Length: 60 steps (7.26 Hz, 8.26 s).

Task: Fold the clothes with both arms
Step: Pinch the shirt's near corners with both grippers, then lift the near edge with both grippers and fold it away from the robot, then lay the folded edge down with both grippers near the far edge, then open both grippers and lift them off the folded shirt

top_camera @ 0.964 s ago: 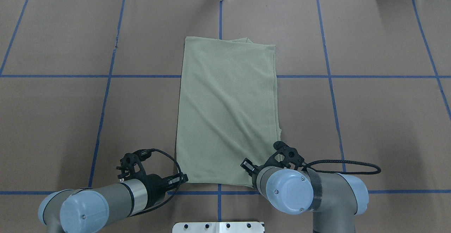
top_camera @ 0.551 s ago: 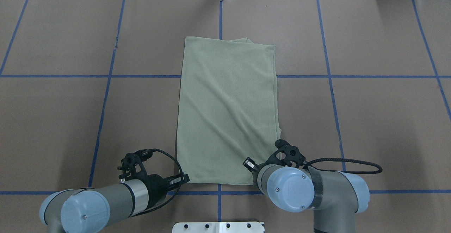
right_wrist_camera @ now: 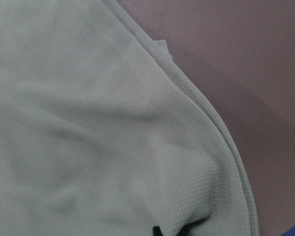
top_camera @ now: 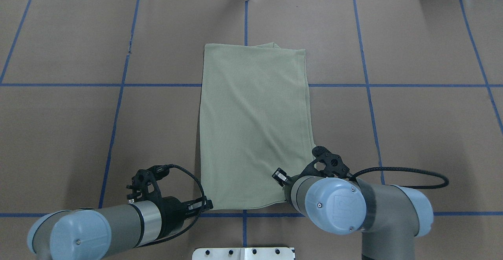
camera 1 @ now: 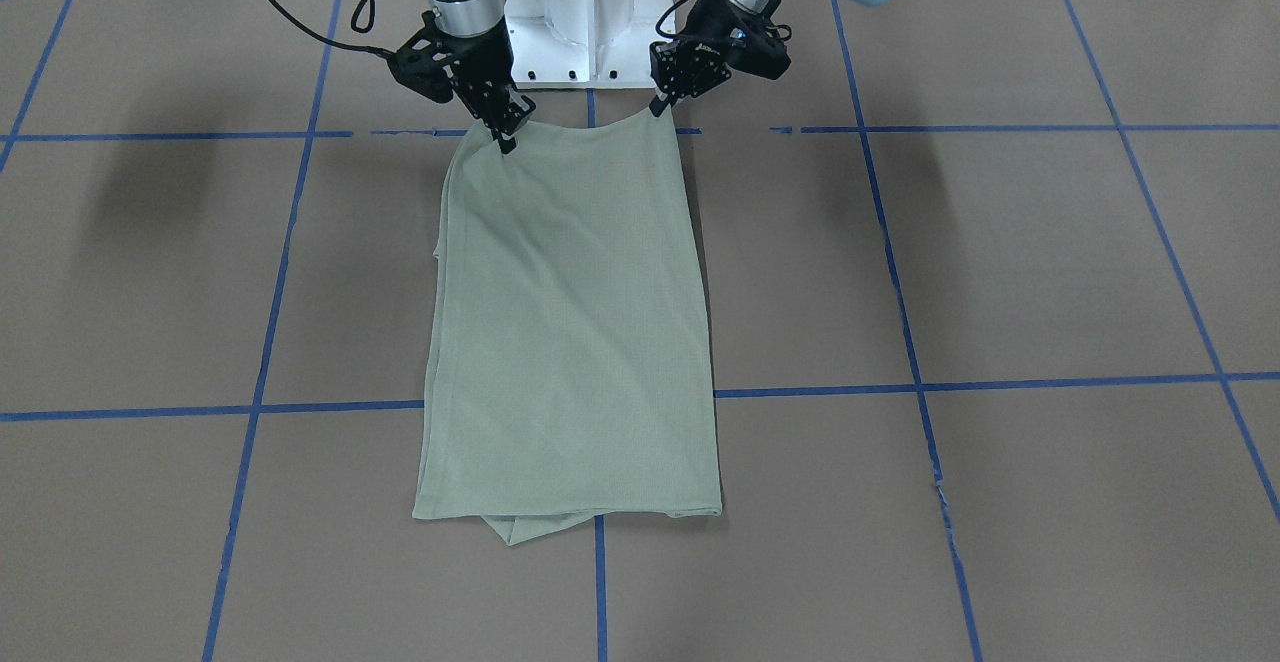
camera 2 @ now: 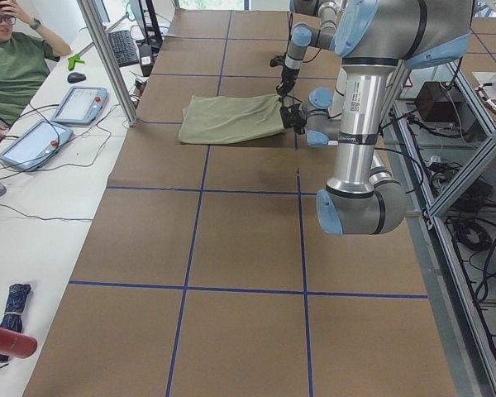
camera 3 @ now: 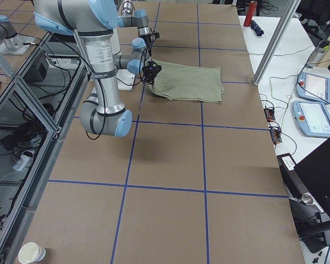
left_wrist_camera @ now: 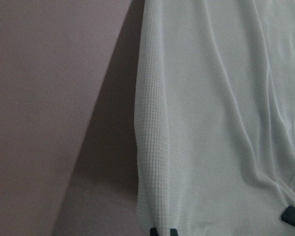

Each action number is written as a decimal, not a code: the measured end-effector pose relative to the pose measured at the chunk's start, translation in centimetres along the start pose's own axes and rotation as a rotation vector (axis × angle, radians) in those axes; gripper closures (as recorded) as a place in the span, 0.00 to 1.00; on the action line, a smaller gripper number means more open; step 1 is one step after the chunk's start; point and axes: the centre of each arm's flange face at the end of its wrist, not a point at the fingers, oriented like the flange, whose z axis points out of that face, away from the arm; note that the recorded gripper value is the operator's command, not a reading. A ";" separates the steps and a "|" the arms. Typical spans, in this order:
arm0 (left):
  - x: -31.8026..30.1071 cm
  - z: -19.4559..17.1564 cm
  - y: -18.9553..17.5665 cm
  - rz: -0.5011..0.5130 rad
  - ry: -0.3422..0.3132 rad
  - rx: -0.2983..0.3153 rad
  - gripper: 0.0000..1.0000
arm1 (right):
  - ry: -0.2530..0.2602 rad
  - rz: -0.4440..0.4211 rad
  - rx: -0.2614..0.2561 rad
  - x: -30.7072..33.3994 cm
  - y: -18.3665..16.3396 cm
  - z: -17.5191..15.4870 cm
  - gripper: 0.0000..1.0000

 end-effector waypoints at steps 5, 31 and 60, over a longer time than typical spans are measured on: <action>6.8 -11.4 -2.1 0.084 -0.065 -0.073 1.00 | 0.051 -0.047 -0.035 -4.2 -1.5 -10.4 1.00; 5.0 2.9 -33.1 0.485 -0.292 0.103 0.00 | 0.184 -0.666 0.190 -18.6 -16.4 13.3 0.00; 5.7 9.1 -31.6 0.292 -0.304 0.096 0.00 | 0.183 -0.607 0.046 -25.4 -32.6 5.6 0.00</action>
